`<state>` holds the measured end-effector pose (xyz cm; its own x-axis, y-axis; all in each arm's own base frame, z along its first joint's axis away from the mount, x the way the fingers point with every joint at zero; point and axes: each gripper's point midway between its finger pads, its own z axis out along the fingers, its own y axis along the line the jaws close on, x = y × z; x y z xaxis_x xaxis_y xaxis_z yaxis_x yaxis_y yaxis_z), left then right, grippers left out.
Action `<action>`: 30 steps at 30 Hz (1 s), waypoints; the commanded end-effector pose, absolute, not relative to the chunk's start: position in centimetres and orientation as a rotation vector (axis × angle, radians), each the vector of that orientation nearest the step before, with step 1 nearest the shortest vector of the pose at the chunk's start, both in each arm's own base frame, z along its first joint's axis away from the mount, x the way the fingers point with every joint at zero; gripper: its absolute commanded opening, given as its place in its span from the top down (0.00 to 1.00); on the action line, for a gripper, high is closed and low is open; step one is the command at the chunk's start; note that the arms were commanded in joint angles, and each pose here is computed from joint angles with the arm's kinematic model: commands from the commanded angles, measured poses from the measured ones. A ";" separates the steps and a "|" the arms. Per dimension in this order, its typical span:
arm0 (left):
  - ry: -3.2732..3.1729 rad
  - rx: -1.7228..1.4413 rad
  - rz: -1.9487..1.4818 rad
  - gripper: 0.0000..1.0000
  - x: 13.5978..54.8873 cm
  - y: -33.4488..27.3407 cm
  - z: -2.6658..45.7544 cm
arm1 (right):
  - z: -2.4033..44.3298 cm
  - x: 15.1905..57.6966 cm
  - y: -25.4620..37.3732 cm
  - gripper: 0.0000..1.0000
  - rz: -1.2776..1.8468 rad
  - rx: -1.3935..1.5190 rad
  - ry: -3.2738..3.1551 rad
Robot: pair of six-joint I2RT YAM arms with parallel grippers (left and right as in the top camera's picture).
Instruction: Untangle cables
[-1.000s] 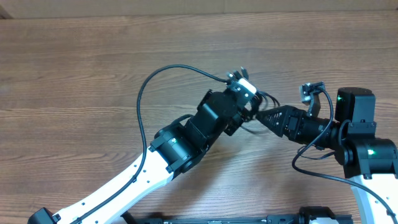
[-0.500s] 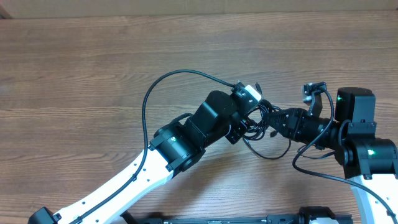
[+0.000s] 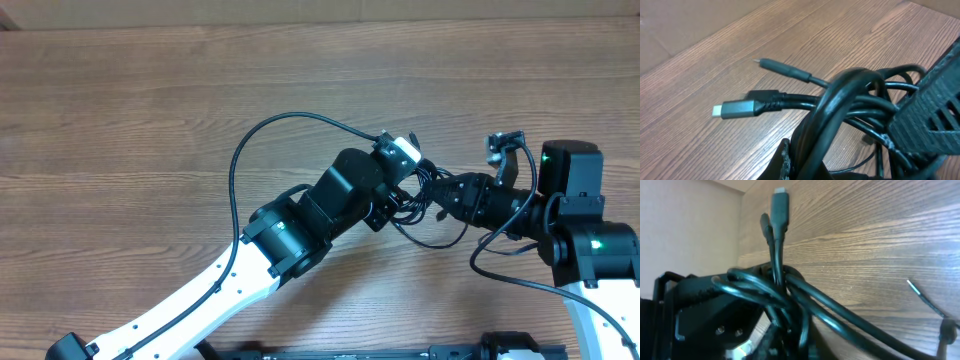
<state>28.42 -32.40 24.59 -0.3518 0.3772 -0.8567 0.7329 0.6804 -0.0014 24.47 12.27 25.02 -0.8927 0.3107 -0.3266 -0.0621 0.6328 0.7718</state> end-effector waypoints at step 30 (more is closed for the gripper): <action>1.938 0.835 -0.556 0.96 28.3 -33.1 26.1 | 25.3 25.1 11.3 0.95 1.087 0.266 2.422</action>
